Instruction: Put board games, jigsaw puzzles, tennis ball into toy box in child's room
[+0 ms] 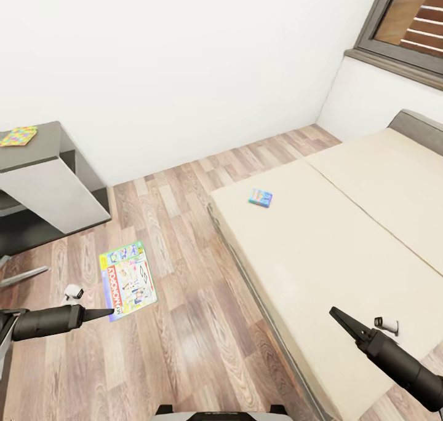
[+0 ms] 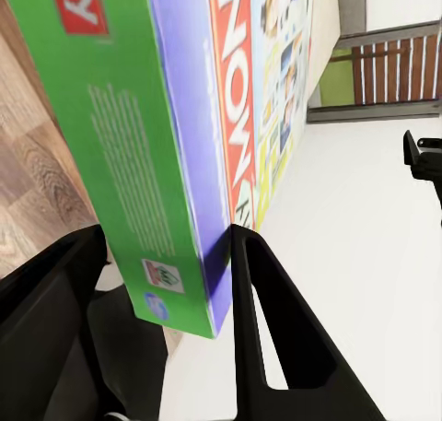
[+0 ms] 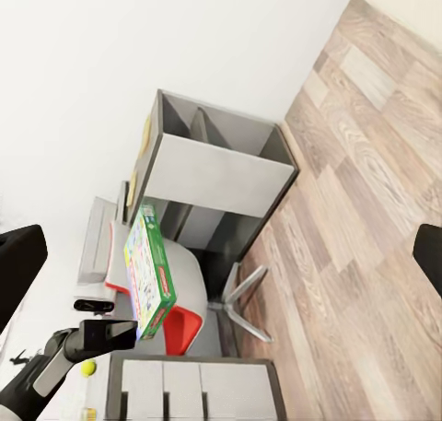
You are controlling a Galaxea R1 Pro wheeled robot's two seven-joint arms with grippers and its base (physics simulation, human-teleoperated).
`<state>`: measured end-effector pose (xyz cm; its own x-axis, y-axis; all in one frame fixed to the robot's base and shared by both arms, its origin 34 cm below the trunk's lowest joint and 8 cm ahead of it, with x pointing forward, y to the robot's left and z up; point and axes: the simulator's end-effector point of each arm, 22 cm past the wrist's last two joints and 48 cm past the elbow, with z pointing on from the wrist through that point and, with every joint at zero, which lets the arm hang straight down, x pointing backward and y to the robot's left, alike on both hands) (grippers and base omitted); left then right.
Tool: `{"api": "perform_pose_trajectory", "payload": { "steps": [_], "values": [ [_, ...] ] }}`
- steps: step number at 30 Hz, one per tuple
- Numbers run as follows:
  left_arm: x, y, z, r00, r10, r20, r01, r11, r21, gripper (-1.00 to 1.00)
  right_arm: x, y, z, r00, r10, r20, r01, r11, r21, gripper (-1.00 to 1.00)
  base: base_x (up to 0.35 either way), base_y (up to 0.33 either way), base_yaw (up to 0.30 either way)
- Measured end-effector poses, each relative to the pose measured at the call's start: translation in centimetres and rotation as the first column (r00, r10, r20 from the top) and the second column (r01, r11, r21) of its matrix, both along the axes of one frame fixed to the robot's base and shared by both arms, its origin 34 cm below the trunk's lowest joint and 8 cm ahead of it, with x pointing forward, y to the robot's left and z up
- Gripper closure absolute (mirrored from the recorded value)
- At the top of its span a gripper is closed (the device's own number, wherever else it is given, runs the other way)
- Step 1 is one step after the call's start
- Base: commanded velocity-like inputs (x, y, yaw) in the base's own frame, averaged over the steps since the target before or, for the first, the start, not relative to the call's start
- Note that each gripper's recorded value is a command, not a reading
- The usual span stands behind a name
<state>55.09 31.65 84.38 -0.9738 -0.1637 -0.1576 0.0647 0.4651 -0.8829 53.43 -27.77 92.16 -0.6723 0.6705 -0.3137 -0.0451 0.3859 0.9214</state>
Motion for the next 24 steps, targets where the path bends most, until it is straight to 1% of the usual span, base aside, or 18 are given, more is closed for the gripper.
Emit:
{"api": "perform_pose_trajectory", "payload": {
  "steps": [24],
  "values": [
    [0.5,0.0,1.5,0.999,0.0,0.034,0.0,1.0,0.0,1.0,0.3,0.0,1.5,0.999,0.0,0.034,0.0,1.0,0.0,-1.0,0.0,0.0,0.174]
  ]
}}
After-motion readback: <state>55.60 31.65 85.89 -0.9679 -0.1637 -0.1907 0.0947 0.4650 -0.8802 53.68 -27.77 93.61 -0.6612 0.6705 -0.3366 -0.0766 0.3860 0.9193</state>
